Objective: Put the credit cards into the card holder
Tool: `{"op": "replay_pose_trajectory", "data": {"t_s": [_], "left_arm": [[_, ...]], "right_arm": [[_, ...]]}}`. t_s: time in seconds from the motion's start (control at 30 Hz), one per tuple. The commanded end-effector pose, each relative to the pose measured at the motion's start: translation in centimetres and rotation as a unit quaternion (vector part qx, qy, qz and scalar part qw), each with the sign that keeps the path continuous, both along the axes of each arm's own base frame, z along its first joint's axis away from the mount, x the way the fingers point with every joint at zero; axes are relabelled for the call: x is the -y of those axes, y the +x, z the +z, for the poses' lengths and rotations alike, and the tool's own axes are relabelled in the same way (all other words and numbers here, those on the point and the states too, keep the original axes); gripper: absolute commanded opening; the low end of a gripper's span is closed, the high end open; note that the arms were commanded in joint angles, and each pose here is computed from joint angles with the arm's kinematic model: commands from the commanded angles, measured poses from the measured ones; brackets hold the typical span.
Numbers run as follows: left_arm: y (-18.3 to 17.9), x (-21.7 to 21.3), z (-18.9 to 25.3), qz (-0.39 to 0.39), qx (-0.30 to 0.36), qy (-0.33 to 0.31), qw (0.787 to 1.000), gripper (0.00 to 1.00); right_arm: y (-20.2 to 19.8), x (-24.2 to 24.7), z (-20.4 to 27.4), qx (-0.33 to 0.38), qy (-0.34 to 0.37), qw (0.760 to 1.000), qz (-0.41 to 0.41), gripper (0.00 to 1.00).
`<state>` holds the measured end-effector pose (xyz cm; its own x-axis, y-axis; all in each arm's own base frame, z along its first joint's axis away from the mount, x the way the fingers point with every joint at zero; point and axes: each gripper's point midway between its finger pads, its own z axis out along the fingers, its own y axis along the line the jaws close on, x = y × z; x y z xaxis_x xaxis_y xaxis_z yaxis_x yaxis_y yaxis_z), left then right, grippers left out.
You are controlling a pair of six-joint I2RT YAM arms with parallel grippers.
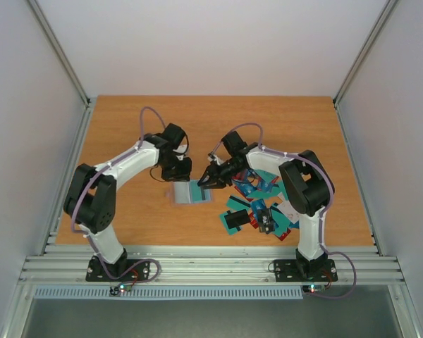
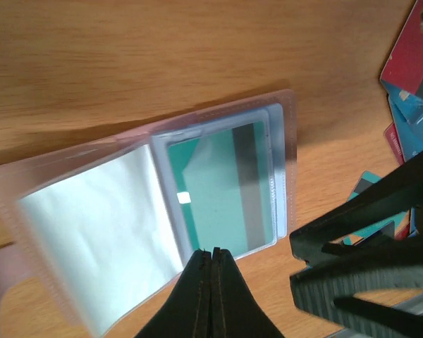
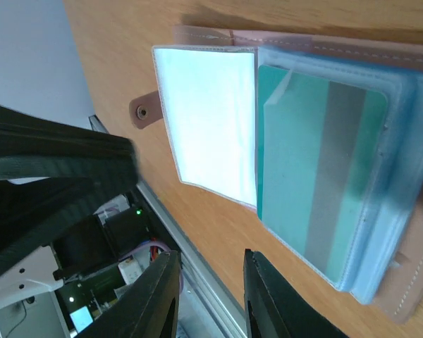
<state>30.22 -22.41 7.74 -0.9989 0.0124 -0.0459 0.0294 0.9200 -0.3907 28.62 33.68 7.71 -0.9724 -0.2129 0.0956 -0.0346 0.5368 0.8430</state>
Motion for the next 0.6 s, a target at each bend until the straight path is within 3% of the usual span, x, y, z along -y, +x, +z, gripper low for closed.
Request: {"op": "replay_pose_trajectory", "data": {"t_s": [0.0,0.13,0.57], "left_arm": [[-0.7,-1.9,0.8,0.019,0.007,0.011,1.000,0.01],[-1.2,-0.8,-0.4,-0.017,0.001,-0.020,1.000,0.02],[-0.5,0.1,-5.6,-0.033,-0.055,-0.007,0.998,0.00]], "right_arm": [[-0.1,-0.6,-0.5,0.001,-0.011,1.000,0.013,0.27],[0.4,0.4,-1.1,0.033,-0.053,0.998,0.005,0.28],[1.1,0.9,-3.7,0.030,-0.089,0.996,0.004,0.30]]}}
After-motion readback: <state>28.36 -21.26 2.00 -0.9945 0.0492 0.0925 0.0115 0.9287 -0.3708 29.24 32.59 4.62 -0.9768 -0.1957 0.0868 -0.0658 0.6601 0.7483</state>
